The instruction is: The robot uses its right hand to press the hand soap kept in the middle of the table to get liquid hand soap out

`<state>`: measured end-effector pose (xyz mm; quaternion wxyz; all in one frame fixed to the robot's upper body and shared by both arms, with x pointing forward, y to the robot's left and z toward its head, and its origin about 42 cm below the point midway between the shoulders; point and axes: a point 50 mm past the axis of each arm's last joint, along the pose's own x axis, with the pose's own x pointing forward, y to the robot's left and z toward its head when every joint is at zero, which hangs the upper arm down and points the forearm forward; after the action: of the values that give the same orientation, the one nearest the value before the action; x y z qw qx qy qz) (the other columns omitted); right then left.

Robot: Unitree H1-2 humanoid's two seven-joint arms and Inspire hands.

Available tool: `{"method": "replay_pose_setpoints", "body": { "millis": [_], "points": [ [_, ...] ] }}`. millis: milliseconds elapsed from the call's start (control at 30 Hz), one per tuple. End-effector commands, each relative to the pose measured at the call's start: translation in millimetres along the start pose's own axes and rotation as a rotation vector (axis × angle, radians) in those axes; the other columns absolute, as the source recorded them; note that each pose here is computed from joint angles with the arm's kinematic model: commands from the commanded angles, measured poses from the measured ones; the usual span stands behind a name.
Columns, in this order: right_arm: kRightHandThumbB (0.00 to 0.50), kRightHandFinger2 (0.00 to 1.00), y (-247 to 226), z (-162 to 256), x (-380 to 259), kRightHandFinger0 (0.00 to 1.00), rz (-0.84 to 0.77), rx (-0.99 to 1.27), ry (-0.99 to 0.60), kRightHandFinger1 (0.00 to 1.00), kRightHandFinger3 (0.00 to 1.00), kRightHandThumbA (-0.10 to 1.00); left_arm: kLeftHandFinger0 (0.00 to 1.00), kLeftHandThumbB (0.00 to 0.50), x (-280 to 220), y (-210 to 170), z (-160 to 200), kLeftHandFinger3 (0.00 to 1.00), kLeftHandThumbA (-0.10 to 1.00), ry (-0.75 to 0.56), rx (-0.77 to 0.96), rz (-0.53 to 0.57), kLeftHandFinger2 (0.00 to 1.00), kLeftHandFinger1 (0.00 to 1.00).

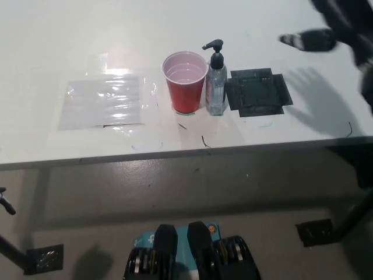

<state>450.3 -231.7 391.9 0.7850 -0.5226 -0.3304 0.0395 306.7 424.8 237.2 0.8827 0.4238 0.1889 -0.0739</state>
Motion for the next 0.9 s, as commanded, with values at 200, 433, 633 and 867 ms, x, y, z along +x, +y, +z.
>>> {"method": "replay_pose_setpoints", "body": {
  "millis": [200, 433, 633, 867],
  "points": [
    [0.444, 1.0, 12, -39, -94, 1.0, -0.062, 0.166, 0.17, 1.0, 1.0, 1.0, 1.0, 0.169, -7, 12, 6, 0.82, 1.0, -0.018, -0.004, 0.054, 1.0, 1.0],
    [0.46, 1.0, 38, -60, -145, 1.0, -0.046, 0.216, 0.348, 1.0, 1.0, 1.0, 1.0, 0.171, -5, 13, 7, 0.81, 1.0, -0.023, -0.016, 0.064, 1.0, 1.0],
    [0.476, 0.8, 54, -78, -182, 0.7, -0.108, 0.268, 0.485, 0.75, 1.0, 1.0, 1.0, 0.151, -6, 13, 5, 0.89, 1.0, -0.018, 0.0, 0.058, 1.0, 1.0],
    [0.37, 0.67, 68, -95, -208, 0.79, -0.139, 0.34, 0.593, 0.81, 1.0, 1.0, 1.0, 0.156, -9, 12, 2, 0.83, 1.0, -0.024, -0.039, 0.074, 1.0, 1.0]
  ]
}}
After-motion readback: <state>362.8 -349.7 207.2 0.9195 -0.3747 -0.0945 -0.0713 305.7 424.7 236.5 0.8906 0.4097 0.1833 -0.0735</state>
